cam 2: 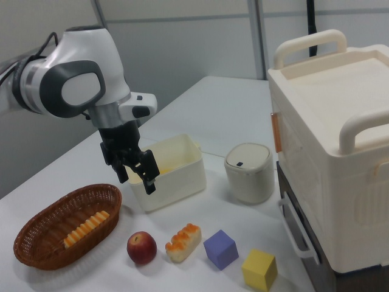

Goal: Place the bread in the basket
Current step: 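Move the gripper from the cabinet toward the orange-glazed bread pastry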

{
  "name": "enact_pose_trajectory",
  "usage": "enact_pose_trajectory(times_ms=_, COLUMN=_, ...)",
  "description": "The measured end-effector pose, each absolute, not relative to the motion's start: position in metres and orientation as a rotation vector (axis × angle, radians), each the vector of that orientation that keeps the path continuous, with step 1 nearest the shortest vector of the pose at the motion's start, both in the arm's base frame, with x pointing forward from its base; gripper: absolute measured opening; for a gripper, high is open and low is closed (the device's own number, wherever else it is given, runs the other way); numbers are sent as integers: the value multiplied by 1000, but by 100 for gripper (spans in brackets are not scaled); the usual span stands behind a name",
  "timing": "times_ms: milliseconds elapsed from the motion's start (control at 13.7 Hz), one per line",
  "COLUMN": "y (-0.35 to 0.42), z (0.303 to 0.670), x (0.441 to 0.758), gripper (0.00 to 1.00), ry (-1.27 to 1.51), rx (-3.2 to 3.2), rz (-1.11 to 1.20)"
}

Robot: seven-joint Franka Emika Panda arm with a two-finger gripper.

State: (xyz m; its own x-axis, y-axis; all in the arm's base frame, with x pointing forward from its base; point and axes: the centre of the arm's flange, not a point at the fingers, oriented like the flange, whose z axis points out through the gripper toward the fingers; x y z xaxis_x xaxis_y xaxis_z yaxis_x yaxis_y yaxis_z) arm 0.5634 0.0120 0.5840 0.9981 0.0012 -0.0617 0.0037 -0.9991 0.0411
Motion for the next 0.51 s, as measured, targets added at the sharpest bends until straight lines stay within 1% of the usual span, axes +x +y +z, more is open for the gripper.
enact_pose_trajectory(times_ms=511, y=12, z=551, x=576, gripper=100, ry=-17, rx=3094, rz=-185)
